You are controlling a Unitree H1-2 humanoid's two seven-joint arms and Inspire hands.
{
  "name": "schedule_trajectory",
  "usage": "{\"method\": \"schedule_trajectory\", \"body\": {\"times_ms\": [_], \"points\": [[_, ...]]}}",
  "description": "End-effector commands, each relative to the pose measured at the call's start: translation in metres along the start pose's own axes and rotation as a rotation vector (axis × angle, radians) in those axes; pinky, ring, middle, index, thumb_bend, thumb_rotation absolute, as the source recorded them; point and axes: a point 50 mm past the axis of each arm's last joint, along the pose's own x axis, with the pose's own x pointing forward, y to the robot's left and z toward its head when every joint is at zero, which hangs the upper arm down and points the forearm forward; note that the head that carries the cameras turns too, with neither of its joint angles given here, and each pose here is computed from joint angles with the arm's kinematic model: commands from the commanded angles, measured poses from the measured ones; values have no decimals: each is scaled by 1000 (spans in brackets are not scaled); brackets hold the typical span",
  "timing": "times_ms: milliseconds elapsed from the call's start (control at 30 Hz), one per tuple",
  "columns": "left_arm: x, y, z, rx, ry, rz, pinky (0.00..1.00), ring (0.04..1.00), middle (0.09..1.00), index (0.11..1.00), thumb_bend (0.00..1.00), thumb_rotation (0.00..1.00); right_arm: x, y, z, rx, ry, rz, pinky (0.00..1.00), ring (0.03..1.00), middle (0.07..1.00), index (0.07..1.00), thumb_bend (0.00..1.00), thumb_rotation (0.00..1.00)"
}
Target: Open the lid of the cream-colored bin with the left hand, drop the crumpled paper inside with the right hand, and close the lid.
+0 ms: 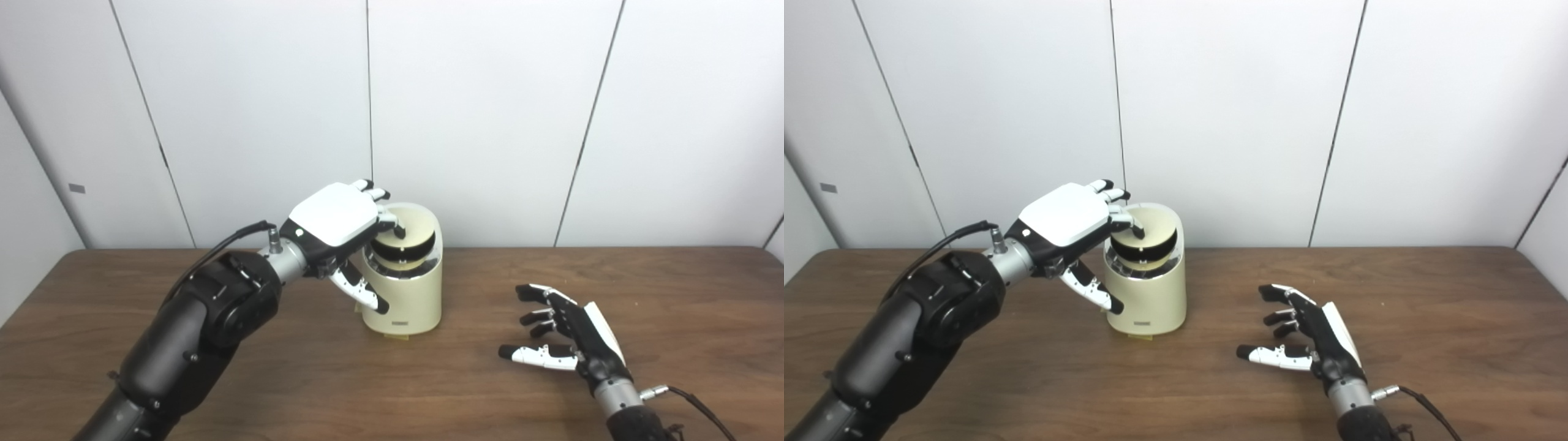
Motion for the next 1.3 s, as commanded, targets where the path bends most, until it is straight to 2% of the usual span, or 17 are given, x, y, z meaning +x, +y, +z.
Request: {"method": "schedule_trajectory", "body": {"times_ms": [0,167,267,500,700,833,933,1033,1133,1267], "points": [[1,21,-2,48,-5,45,1000,952,793,776,1000,472,1,5,6,3,-9,38,542,642,791,769,802,245],[8,9,1,70,-19,-2,1000,954,792,775,1000,500,0,5,7,5,-5,37,533,638,788,773,796,253],[16,-6,5,106,-31,-39,1000,946,789,769,1000,526,-2,5,8,5,-3,37,530,634,783,774,796,254],[27,-33,15,156,-66,-117,1000,940,783,759,1000,502,-4,7,8,-8,2,35,546,641,786,779,786,268],[28,-41,18,157,-77,-144,1000,934,776,755,1000,501,-5,5,6,-2,7,31,548,643,786,782,782,280],[25,-39,18,151,-76,-133,1000,932,777,758,1000,510,-5,6,5,5,9,30,545,639,779,779,788,278],[20,-31,15,138,-74,-100,1000,936,781,766,1000,512,-4,6,6,-1,16,30,542,640,782,781,785,280],[12,-17,9,98,-47,-24,1000,925,773,755,1000,505,-4,6,6,1,5,27,538,639,783,778,771,255],[0,0,-1,18,-15,101,992,919,777,765,966,517,-4,4,5,7,0,22,534,638,782,769,757,229],[-17,15,-17,-127,43,293,967,924,805,794,915,468,-2,1,3,5,-4,19,525,642,788,772,748,217]]}}
